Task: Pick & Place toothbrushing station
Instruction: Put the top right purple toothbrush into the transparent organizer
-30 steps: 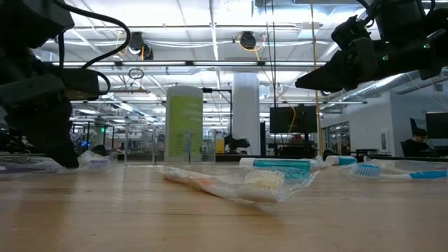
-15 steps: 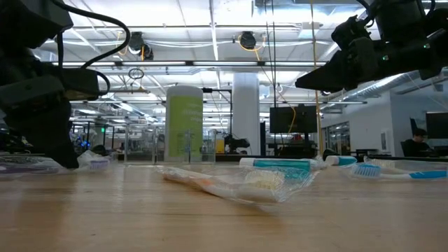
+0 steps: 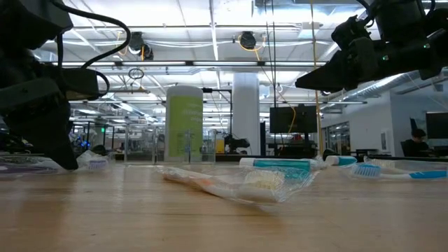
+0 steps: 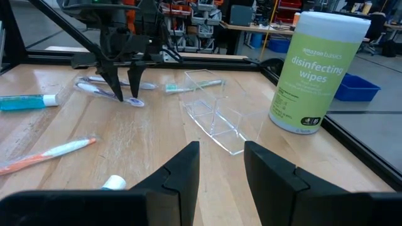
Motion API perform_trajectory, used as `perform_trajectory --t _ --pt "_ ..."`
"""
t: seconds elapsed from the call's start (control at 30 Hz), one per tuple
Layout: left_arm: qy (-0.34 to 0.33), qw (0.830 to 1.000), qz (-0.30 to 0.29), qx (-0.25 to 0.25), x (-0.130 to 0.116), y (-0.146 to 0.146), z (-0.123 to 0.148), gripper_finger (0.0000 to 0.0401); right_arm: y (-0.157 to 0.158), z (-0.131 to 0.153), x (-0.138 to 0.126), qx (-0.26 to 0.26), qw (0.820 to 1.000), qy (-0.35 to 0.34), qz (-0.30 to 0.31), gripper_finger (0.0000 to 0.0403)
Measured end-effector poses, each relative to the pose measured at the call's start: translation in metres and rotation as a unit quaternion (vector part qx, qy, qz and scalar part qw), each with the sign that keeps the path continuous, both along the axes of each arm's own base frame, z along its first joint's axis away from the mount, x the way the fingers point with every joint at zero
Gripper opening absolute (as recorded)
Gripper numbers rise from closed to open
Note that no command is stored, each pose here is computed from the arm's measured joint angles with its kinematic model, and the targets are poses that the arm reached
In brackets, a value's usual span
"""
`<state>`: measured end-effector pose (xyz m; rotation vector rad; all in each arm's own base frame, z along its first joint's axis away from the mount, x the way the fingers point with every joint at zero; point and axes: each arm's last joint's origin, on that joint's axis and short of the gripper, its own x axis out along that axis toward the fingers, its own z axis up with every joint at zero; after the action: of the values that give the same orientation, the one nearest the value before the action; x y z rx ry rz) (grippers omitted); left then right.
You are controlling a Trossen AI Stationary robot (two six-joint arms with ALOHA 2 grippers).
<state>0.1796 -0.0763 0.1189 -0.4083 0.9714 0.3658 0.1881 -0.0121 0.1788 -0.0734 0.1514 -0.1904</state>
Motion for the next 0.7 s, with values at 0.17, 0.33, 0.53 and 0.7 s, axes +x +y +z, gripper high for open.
perform_trajectory --t 0.17,0.33,0.53,0.7 --pt "-0.002 1.0 0.01 -0.004 0.0001 0.0002 -0.0002 0.0081 0.0 0.0 0.0 0.0 1.0 0.0 0.0 0.0116" --pt "-0.003 1.0 0.013 -0.009 0.0004 -0.0001 -0.0003 0.0026 0.0 0.0 0.0 0.0 1.0 0.0 0.0 0.0116" --pt "-0.01 0.999 0.035 -0.026 0.0009 -0.0006 0.0001 0.0018 0.0 -0.0001 0.0 0.0 1.0 0.0 0.0 0.0116" --pt "-0.013 0.998 0.052 -0.035 0.001 -0.0005 0.0001 0.0015 0.0 0.0 0.0 0.0 1.0 0.0 0.0 0.0116"
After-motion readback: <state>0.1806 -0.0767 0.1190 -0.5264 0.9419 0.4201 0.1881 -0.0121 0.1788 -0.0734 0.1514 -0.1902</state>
